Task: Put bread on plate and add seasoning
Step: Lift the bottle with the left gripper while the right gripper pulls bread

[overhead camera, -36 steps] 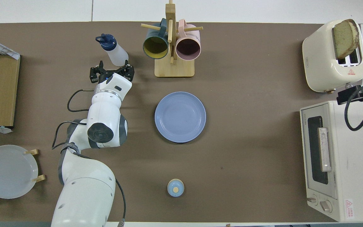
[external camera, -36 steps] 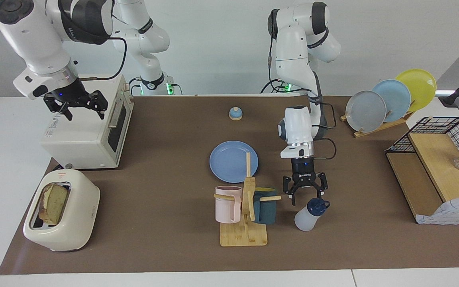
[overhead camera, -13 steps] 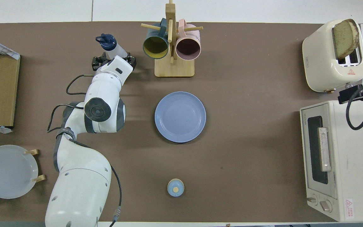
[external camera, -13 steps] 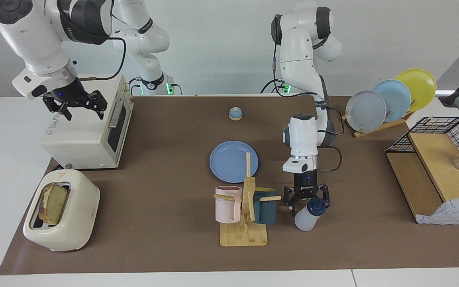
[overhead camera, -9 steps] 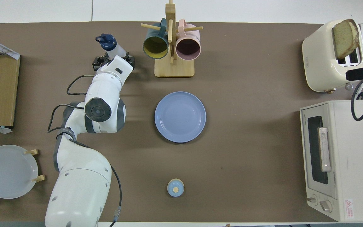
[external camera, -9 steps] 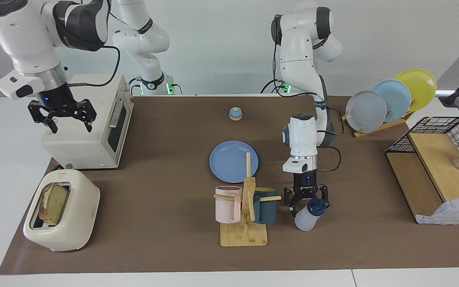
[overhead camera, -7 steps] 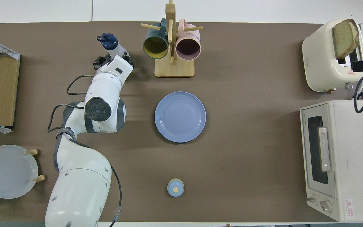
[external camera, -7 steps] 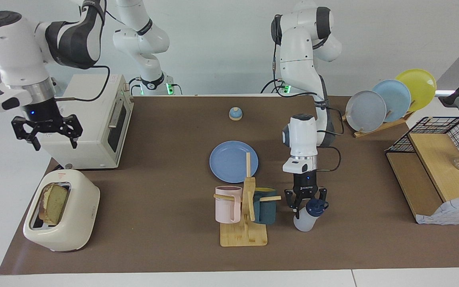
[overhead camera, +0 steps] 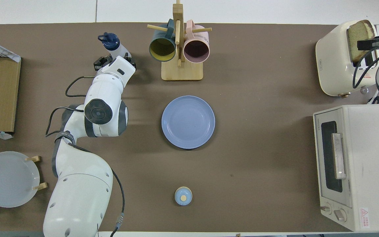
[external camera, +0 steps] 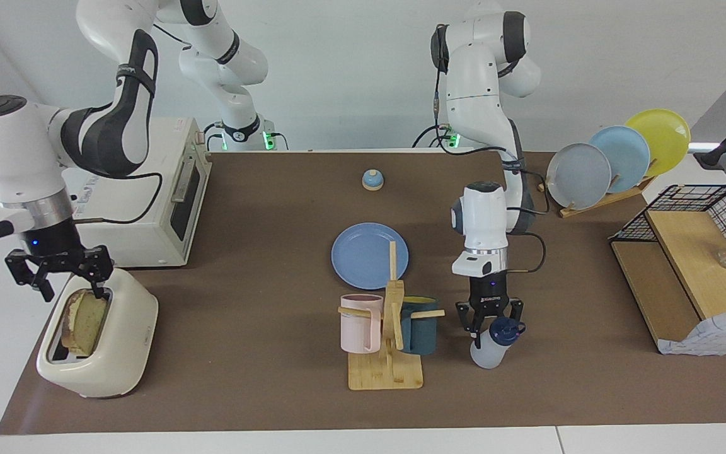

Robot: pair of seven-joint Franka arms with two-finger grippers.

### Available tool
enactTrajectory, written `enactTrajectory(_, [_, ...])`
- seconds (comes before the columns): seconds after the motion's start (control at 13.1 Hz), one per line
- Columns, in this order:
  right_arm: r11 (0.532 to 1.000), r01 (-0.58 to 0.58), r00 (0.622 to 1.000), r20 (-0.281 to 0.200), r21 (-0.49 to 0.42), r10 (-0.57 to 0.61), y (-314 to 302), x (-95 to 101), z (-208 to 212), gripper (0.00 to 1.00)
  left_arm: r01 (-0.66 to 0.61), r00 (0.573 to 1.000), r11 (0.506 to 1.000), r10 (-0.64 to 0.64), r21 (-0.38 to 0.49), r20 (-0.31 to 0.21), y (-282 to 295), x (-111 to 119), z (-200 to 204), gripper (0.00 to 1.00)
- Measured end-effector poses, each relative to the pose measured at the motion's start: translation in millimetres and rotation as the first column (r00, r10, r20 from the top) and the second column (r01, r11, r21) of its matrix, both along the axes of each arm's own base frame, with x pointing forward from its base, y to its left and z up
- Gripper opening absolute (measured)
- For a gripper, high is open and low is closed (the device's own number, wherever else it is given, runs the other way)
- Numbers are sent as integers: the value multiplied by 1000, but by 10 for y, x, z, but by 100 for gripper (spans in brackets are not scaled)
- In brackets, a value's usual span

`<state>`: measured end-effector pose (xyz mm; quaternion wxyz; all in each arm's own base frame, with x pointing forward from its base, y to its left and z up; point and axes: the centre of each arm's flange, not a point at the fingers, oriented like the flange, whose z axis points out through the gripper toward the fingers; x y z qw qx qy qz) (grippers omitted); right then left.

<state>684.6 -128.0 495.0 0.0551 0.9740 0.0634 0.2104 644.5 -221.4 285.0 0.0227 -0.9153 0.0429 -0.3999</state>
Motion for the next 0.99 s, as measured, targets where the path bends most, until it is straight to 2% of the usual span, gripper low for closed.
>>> enactTrajectory(0.08, [1000,-3,1000,10,-2,3,13,56,-49,81,-4,1000,1000,4,0,1,25,11,4,47])
enactTrajectory(0.15, [1000,-5,1000,13,-5,5,12,92,-99,80,-8,1000,1000,8,-1,2,50,25,11,46])
enactTrajectory(0.46, [999,-47,999,4,-24,47,18,146,-139,29,-13,1000,1000,13,-3,14,100,74,78,46])
enactTrajectory(0.53, [996,-83,996,-19,-30,83,51,150,-103,15,-16,1000,1000,16,-5,9,126,89,106,46])
enactTrajectory(0.61, [992,-123,991,-51,-32,121,94,155,-29,11,-12,1000,1000,12,0,-9,158,113,150,46])
enactTrajectory(0.84, [970,-237,963,-145,-47,228,188,124,384,11,34,995,999,-31,33,-95,370,279,545,46])
enactTrajectory(0.99, [951,-306,935,-203,-53,289,502,-7,802,9,90,985,995,-84,39,-148,532,303,918,46])
